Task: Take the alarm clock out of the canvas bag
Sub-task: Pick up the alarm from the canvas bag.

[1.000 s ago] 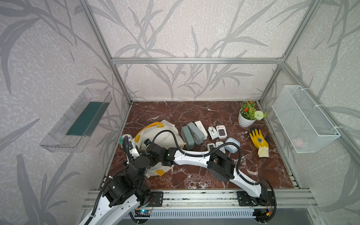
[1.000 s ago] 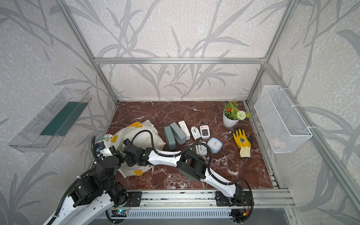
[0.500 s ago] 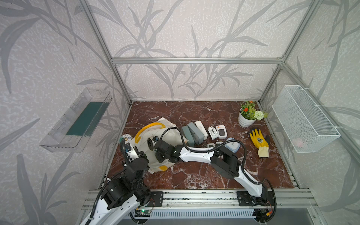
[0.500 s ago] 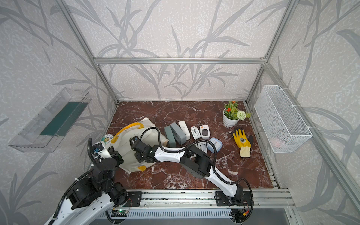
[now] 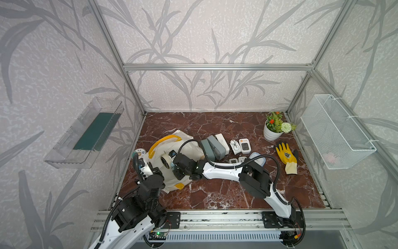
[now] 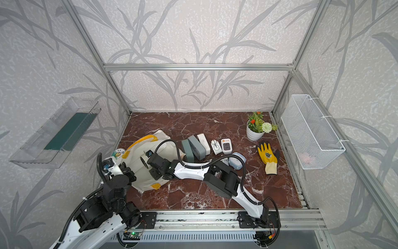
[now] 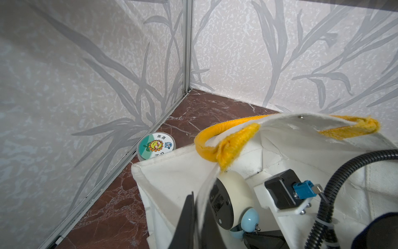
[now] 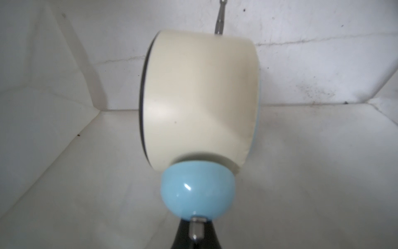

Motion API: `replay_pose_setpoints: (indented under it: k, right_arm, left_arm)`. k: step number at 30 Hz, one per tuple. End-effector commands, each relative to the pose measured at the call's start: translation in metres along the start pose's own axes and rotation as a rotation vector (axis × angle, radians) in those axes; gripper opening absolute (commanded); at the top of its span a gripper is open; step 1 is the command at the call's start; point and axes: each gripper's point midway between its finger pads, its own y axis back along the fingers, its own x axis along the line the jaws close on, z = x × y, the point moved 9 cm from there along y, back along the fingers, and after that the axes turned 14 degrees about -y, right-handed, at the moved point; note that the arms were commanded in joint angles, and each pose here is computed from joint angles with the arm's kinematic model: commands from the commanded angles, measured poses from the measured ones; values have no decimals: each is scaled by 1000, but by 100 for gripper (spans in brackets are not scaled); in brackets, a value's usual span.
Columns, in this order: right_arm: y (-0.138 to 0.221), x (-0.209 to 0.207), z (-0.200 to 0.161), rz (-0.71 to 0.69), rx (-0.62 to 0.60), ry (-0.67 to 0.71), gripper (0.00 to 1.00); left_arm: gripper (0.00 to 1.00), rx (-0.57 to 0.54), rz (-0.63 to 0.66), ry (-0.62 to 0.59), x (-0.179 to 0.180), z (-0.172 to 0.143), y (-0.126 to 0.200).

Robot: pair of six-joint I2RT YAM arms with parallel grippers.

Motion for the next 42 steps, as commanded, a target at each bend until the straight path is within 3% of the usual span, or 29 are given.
replay_pose_setpoints:
  k: [1,22,42]
  right_arm:
    - [32,13,36,87,-116,2,0]
    - [95,16,42,194,-123,44,0]
    - [195,-21,12,183,-189,111,0]
  left_arm:
    - [0,0,45,10,3,-2,-1]
    - [0,14,104,7,5,1,-1]
    - [0,10,122,7,7,4,-1]
